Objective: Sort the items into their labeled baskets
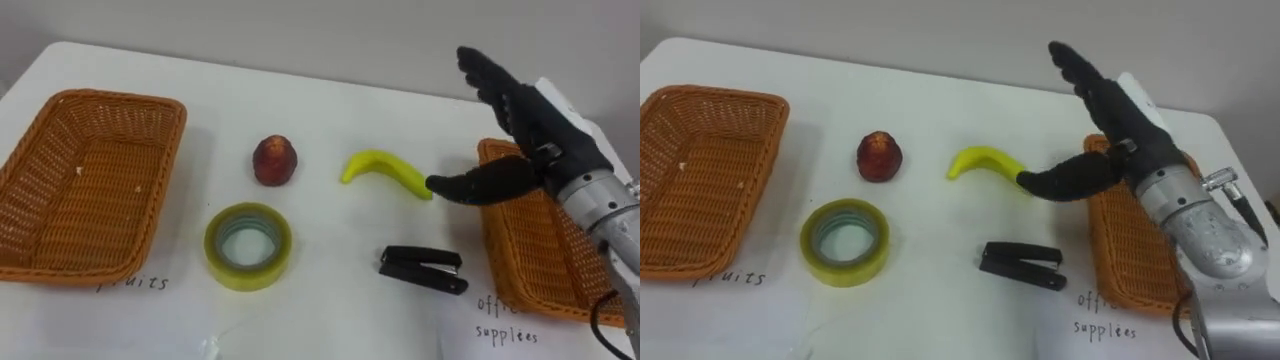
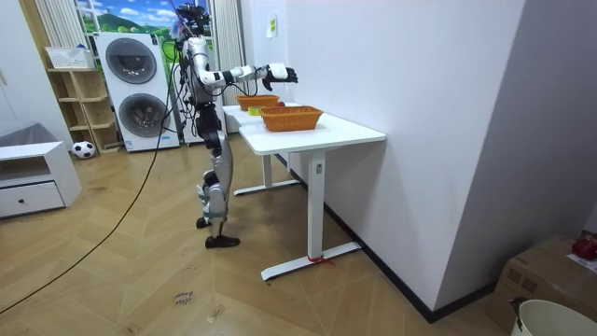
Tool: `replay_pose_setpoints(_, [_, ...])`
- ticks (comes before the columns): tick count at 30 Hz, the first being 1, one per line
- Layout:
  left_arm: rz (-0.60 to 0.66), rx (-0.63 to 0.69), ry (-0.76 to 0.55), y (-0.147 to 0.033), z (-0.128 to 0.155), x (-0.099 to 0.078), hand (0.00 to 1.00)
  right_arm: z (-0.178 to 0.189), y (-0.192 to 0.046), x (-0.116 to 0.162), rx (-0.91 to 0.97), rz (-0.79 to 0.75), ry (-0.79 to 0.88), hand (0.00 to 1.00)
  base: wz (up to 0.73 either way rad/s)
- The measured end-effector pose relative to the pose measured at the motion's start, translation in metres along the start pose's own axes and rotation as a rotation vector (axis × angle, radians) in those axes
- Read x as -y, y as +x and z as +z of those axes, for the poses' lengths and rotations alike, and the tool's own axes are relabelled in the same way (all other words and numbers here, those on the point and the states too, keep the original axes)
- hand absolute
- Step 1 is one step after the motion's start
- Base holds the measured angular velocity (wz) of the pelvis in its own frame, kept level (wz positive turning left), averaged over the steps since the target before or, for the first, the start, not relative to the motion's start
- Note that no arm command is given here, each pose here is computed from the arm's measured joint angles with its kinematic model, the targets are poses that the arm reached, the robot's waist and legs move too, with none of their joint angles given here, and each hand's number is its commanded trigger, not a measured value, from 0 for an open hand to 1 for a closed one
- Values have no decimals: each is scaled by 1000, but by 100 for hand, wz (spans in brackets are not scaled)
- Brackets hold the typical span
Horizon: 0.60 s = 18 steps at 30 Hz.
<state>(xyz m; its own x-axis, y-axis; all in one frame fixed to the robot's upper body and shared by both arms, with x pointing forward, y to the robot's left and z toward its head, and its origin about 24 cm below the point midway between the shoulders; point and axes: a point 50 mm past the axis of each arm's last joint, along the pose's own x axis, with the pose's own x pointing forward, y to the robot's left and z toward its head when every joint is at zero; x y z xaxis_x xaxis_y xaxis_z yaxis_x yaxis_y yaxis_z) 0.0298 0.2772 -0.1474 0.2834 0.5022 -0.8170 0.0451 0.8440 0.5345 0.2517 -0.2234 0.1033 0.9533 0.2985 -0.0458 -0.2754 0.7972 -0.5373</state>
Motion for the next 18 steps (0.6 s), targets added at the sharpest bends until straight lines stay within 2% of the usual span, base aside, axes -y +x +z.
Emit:
replay_pose_setpoints(5, [1, 14, -3, 2, 6, -1, 0, -17, -6, -13, -106, 90, -36, 0, 0])
replay_pose_setpoints(18, [10, 25, -1, 4, 12, -5, 0, -23, -8, -17, -168, 179, -59, 0, -1])
